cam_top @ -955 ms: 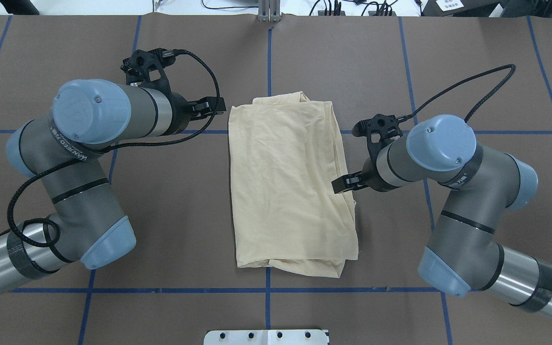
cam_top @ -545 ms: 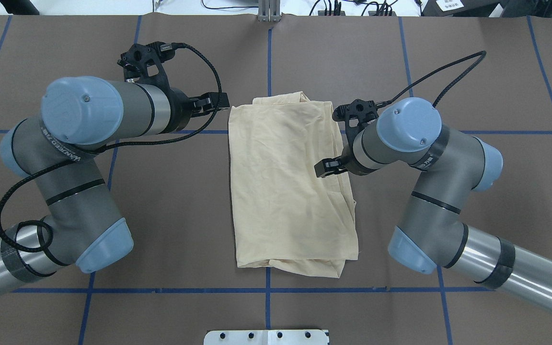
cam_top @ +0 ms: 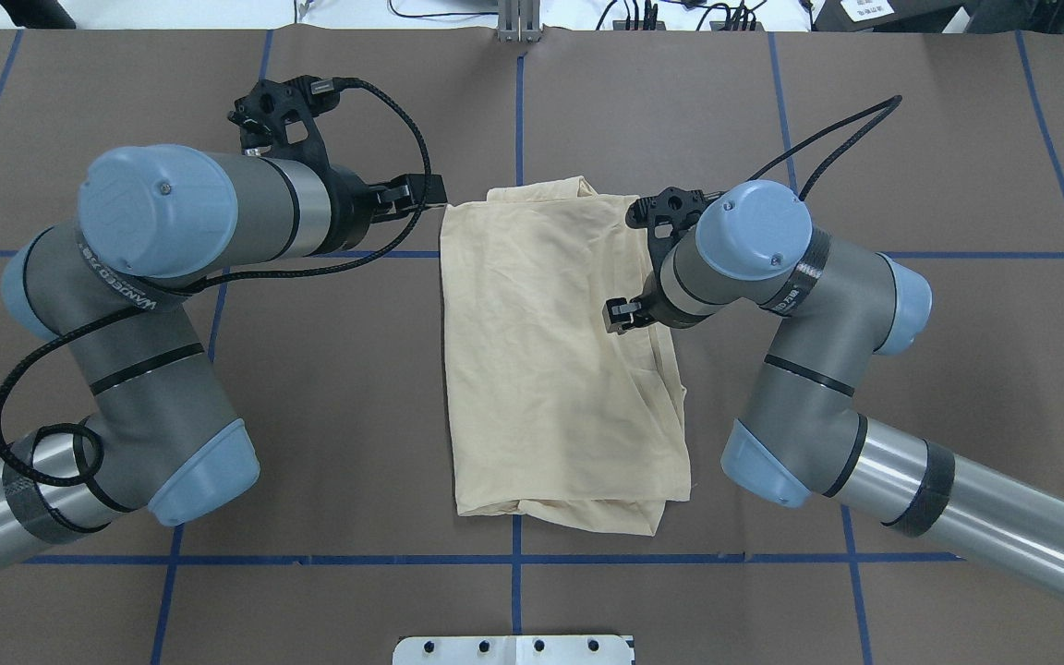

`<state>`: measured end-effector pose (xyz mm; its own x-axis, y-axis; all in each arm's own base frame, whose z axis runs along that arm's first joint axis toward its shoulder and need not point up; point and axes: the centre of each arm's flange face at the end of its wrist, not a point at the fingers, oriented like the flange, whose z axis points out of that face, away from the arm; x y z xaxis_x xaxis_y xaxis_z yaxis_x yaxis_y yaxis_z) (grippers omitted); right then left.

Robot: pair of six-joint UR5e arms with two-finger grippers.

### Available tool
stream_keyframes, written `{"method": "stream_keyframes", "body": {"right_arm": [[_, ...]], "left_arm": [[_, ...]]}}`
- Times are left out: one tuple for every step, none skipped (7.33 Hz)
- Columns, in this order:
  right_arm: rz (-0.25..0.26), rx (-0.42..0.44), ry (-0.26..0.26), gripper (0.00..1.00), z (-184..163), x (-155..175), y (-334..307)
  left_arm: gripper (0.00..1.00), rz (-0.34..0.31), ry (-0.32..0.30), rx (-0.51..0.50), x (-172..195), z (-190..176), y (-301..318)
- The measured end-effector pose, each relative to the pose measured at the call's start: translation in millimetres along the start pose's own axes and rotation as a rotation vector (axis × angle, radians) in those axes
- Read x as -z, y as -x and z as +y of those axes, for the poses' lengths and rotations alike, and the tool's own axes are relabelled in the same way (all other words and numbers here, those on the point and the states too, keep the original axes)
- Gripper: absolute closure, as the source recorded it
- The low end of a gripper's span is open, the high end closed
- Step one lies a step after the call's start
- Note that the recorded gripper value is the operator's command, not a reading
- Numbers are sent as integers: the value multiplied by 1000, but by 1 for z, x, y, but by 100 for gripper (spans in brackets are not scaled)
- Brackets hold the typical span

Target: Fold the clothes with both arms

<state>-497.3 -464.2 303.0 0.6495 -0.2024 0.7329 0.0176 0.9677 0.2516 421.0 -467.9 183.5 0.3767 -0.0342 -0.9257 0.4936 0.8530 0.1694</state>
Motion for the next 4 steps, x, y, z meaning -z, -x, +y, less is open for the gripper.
{"method": "stream_keyframes", "body": {"right_arm": [[3,-4,1,64,-1,-1,-2],[8,-6,4,64,-2,-4,-3],[15,-7,9,65,-4,-9,-3],[24,-8,15,65,-7,-16,-2]], "left_arm": [[0,2,0,1,0,0,-1],[0,2,0,1,0,0,-1],[0,2,0,0,0,0,-1],[0,2,-1,0,0,0,-1]]}}
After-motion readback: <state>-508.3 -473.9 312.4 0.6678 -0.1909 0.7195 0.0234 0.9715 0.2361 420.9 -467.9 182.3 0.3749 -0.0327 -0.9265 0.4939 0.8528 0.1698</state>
